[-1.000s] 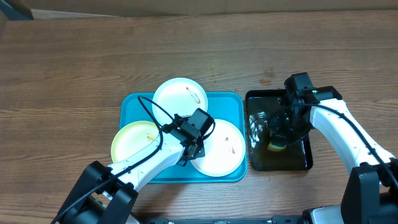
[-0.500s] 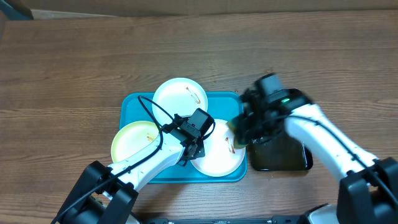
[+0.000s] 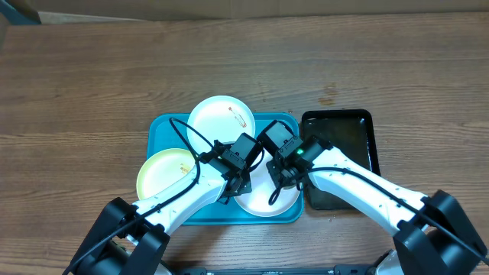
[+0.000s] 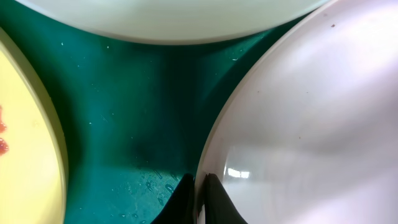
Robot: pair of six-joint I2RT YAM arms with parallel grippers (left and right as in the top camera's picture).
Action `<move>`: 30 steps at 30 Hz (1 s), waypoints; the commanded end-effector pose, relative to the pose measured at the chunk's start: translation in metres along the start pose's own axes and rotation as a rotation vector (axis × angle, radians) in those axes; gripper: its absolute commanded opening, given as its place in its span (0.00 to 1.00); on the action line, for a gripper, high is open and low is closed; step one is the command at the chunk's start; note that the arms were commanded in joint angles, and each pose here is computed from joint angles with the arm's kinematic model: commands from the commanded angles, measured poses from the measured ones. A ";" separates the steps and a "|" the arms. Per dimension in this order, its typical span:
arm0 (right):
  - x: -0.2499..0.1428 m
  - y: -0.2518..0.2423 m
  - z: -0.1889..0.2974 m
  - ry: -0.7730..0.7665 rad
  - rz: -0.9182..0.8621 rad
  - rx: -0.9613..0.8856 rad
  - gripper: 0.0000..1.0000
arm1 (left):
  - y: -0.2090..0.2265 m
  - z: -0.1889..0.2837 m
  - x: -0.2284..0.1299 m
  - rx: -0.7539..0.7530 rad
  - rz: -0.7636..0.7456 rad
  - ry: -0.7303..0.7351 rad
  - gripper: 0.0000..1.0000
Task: Clean dirty plates on tray and stack at the side
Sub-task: 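Move the sponge with the right gripper onto the held white plate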
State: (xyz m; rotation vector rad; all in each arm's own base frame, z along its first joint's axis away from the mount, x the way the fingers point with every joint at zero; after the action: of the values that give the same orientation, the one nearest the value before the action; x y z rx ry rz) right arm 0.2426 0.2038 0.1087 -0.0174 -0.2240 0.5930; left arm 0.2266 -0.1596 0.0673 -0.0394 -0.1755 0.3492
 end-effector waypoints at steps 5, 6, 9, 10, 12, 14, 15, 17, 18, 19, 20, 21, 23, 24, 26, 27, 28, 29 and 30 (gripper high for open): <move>-0.002 -0.002 -0.017 0.042 -0.046 -0.061 0.04 | 0.002 -0.005 -0.003 0.021 0.004 0.003 0.06; -0.004 -0.002 -0.019 0.050 -0.066 -0.062 0.04 | 0.002 -0.005 -0.003 0.021 0.004 0.003 0.06; -0.005 -0.001 -0.020 0.048 -0.168 -0.056 0.04 | 0.003 -0.005 -0.003 0.022 0.005 0.004 0.04; -0.004 0.001 -0.021 0.047 -0.183 -0.040 0.04 | 0.003 -0.005 -0.003 0.023 0.005 0.005 0.04; -0.004 0.006 -0.021 0.051 -0.208 0.003 0.04 | 0.003 -0.005 -0.003 0.024 0.005 0.005 0.04; -0.002 0.011 -0.021 0.051 -0.219 0.052 0.04 | 0.004 -0.005 -0.003 0.026 0.022 0.007 0.04; -0.001 0.013 -0.020 0.050 -0.220 0.066 0.04 | 0.005 -0.005 -0.003 0.031 0.048 0.009 0.04; -0.001 0.014 -0.020 0.048 -0.243 0.074 0.04 | 0.008 -0.005 -0.003 0.041 0.106 0.021 0.04; -0.001 0.014 -0.020 0.049 -0.259 0.074 0.04 | 0.010 -0.005 -0.002 0.042 0.123 0.030 0.04; -0.001 0.013 -0.020 0.050 -0.273 0.073 0.04 | 0.012 -0.005 -0.001 0.039 0.133 0.042 0.04; -0.001 0.013 -0.021 0.053 -0.293 0.076 0.04 | 0.013 -0.006 0.000 0.031 0.149 0.065 0.04; -0.001 0.011 -0.021 0.056 -0.313 0.081 0.04 | 0.014 -0.006 0.000 0.018 0.170 0.093 0.04; 0.000 0.011 -0.021 0.060 -0.326 0.112 0.04 | 0.016 -0.006 0.003 -0.016 0.213 0.151 0.04; 0.001 0.010 -0.021 0.060 -0.336 0.131 0.04 | 0.017 -0.006 0.005 -0.035 0.237 0.181 0.04; 0.005 0.009 -0.019 0.048 -0.343 0.161 0.04 | 0.018 -0.005 0.007 -0.074 0.255 0.228 0.04; 0.007 0.007 -0.018 0.037 -0.345 0.164 0.04 | 0.019 -0.005 0.010 -0.090 0.244 0.234 0.04; 0.010 0.005 -0.015 0.022 -0.349 0.166 0.04 | 0.019 -0.005 0.011 -0.097 0.232 0.235 0.04; 0.012 0.003 -0.011 0.007 -0.354 0.169 0.04 | 0.020 -0.005 0.013 -0.103 0.221 0.235 0.04; 0.015 0.002 -0.007 -0.007 -0.359 0.172 0.04 | 0.020 -0.005 0.013 -0.104 0.217 0.234 0.04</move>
State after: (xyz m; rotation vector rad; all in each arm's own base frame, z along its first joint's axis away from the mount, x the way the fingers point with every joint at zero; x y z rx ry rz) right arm 0.2493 0.2134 0.0907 0.1386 -0.1465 0.2798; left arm 0.2365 -0.1361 0.0672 -0.1700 -0.0092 0.5794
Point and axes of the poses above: each gripper's point midway between its finger pads, its own z axis back along the fingers, its own y axis along the line the jaws close on, x = y × z, the point moved 6 cm from there along z, back along the fingers, and after that the axes turned 12 degrees about z, right-handed, at the moved point
